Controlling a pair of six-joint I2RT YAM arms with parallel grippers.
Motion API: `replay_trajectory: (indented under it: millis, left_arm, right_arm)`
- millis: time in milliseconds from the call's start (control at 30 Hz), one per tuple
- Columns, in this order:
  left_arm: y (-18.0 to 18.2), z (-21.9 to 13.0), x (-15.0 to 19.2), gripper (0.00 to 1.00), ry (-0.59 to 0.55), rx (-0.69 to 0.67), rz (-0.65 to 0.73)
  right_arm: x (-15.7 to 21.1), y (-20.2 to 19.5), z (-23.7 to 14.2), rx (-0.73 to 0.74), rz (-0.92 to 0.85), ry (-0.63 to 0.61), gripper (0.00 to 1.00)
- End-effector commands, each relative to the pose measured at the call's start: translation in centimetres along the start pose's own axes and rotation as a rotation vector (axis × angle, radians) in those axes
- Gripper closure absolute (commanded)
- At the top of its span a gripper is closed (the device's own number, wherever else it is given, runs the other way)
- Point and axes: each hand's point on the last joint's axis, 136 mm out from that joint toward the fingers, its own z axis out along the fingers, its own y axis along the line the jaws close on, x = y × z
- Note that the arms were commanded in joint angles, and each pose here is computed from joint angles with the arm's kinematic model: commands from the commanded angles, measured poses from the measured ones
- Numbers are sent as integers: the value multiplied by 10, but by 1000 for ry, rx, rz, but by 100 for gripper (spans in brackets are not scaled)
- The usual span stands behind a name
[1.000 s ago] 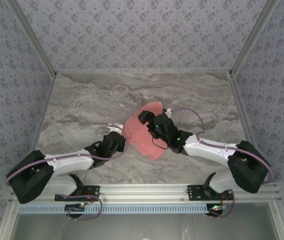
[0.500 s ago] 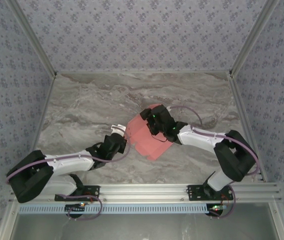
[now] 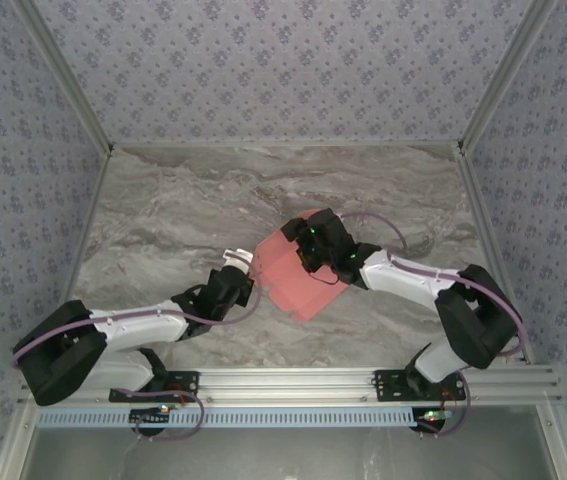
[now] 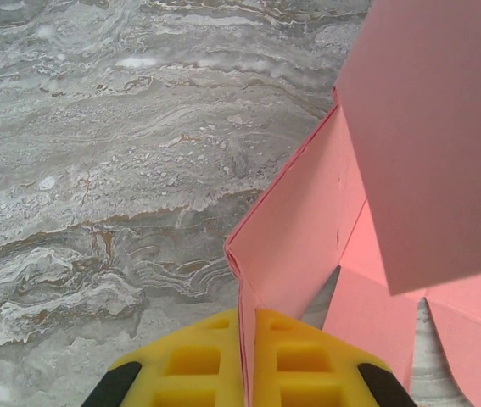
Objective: Fold the paper box
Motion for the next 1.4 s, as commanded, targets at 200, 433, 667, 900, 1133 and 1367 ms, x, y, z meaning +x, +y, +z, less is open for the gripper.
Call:
replay_trajectory:
  millis: [200,433,667,900,1133,1367]
  left_arm:
    - [-6,2,1,100,-4,21,30]
    - [-4,2,2,100,-11,14,22]
    - [-6,3,5,100,-17,26,32]
    - [-12,3,3,100,-19,62,24]
    - [-19,-1,8,91,-25,124,-30]
    - [-15,-12,18,72,-29,146,-66]
  right_arm:
    - [-2,28,2,-9,-10,-13,26]
    - [-6,7,10,34,2,-19,41]
    - [-12,-9,8,45,28,-26,54]
    - [-18,-22,7,72,64,-57,65]
    - [-20,-33,21,84,97,-64,77]
    - [-26,-43,21,96,147,-97,83]
